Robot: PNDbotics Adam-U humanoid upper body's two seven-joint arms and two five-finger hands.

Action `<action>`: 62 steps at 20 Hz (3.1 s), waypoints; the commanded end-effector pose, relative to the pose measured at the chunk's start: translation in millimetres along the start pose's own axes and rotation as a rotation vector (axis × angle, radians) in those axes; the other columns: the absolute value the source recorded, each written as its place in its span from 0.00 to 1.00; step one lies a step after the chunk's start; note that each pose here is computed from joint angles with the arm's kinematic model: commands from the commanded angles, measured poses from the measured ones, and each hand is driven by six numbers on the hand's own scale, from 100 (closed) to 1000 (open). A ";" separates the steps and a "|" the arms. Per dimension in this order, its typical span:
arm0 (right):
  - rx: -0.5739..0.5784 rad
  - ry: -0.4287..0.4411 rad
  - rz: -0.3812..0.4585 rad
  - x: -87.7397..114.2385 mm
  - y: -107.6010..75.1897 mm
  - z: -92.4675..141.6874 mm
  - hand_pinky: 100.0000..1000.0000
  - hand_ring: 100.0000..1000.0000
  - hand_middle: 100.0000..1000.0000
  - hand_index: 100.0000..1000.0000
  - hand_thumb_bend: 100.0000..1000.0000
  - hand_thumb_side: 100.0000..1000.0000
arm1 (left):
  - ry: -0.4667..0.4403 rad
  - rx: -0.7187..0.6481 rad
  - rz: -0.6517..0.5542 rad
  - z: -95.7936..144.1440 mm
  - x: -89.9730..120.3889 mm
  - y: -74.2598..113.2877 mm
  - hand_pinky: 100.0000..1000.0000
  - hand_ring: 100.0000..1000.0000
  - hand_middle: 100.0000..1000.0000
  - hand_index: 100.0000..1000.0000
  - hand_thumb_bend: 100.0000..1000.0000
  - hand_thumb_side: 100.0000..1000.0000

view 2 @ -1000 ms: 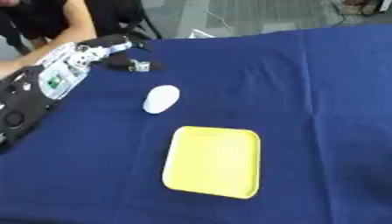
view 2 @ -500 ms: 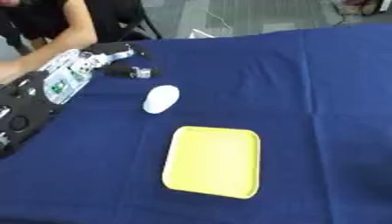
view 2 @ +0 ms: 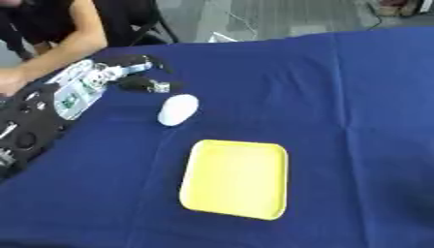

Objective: Pick up objects on the table and place them in the box.

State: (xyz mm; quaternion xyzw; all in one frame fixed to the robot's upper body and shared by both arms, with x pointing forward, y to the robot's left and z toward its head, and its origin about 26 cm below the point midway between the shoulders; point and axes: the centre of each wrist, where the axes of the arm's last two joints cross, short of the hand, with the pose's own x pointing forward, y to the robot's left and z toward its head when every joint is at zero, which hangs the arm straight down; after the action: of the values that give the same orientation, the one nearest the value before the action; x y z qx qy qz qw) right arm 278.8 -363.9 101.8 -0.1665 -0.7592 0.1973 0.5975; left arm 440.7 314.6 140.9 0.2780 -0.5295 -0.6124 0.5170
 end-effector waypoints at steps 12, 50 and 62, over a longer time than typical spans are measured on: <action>0.004 -0.025 0.026 6.8 -7.1 -3.4 0.64 0.65 0.85 0.96 0.00 0.84 | -0.005 -0.018 -0.028 -0.7 -4.5 -3.6 1.00 0.97 0.91 0.90 0.52 1.00; 0.013 -0.030 0.021 6.7 -6.5 -5.0 0.64 0.65 0.85 0.96 0.00 0.85 | 0.012 -0.004 -0.045 -12.5 -5.6 -19.8 1.00 0.96 0.91 0.91 0.45 1.00; 0.015 -0.030 0.020 6.7 -6.5 -5.3 0.64 0.65 0.85 0.96 0.00 0.85 | 0.029 -0.011 -0.054 -14.9 -9.4 -26.7 1.00 0.96 0.91 0.91 0.42 1.00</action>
State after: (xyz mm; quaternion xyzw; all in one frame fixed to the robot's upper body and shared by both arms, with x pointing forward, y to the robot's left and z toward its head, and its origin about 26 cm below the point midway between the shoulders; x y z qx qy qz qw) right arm 281.0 -363.6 102.7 -0.1610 -0.7603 0.2032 0.5956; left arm 444.0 310.8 96.0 0.2833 -0.5046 -0.6313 0.5163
